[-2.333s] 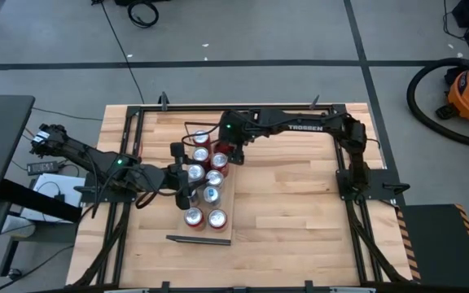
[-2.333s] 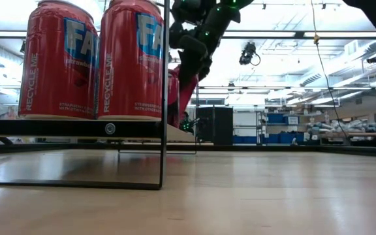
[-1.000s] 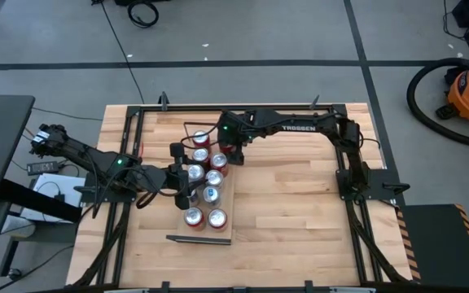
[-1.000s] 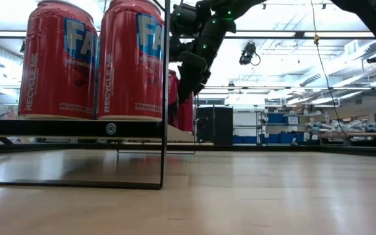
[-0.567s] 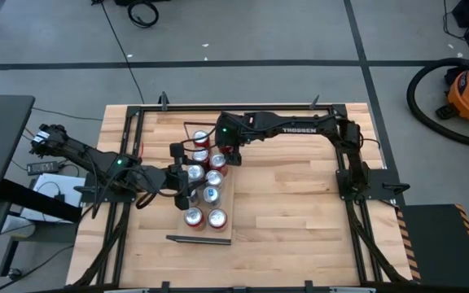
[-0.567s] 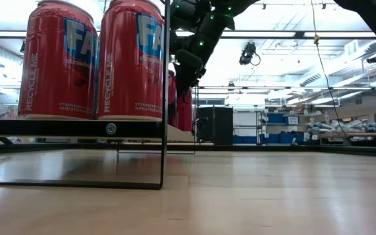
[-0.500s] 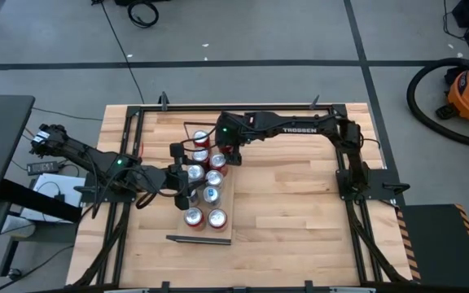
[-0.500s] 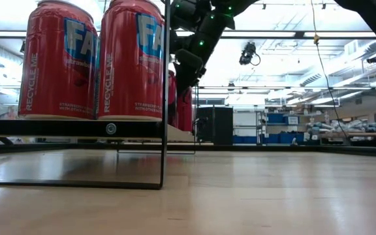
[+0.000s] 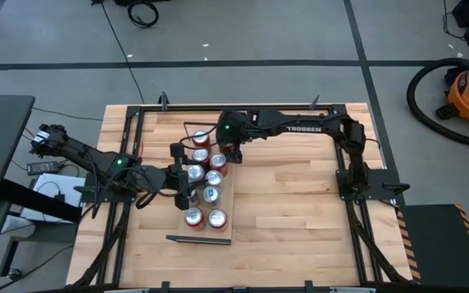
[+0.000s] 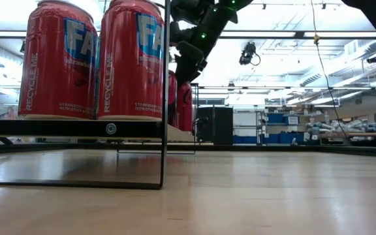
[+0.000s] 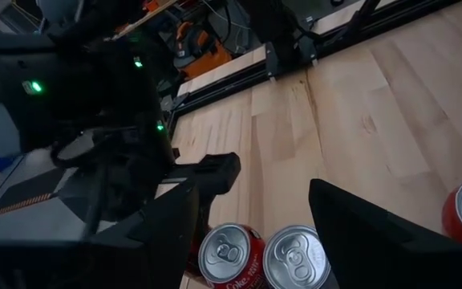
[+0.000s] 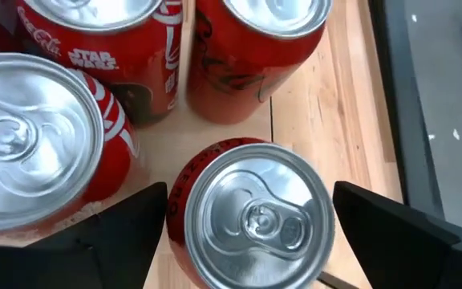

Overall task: Place canned beverage on shelf
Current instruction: Put the red black soda can on the shelf aligned with the red black soda can

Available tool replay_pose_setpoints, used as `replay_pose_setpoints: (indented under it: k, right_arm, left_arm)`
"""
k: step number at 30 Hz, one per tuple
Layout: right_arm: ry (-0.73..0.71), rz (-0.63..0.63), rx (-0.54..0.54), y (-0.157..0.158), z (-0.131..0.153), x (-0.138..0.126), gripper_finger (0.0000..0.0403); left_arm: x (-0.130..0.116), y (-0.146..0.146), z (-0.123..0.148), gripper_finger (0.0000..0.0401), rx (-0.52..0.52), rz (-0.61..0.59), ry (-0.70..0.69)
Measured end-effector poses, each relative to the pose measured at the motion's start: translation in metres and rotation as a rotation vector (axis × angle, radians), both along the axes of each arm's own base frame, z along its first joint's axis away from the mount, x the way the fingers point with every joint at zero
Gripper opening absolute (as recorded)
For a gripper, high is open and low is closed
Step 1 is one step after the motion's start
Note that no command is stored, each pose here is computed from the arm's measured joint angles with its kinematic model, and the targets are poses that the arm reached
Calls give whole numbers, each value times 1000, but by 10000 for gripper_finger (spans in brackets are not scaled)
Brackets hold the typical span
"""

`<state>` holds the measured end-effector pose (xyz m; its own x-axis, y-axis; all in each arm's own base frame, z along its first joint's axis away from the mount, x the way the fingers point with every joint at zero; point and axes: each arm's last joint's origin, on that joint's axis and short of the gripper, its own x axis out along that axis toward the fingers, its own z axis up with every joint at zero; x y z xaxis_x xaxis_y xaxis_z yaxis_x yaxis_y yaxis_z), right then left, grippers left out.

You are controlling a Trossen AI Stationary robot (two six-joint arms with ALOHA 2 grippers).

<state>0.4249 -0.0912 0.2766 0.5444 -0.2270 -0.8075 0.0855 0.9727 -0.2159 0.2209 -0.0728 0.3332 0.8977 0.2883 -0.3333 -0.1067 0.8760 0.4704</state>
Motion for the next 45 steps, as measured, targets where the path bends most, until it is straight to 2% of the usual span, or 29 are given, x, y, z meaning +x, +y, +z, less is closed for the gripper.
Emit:
replay_pose_setpoints:
  k: [10,14,17,24,30,38,45]
  right_arm:
    - [-85,1,-17,3,24,-7,366]
    - [-113,-3,-15,8,44,-19,366]
    - [-82,-21,6,11,50,-30,366]
    - [-35,-62,-15,16,16,-45,366]
    - [-196,-93,-21,18,-4,-63,366]
    - [-317,-127,-48,18,-38,-74,362]
    - [-350,-137,-54,19,-56,-79,319]
  left_arm:
    - [0,0,0,249,0,0,1]
    - [0,0,0,249,-6,2,1]
    - [0,0,-1,249,-6,3,5]
    - [-1,0,-2,249,-8,5,14]
    - [-1,0,-2,249,-7,5,16]
    - [0,0,-1,249,-12,5,2]
    - [0,0,-1,249,-12,5,2]
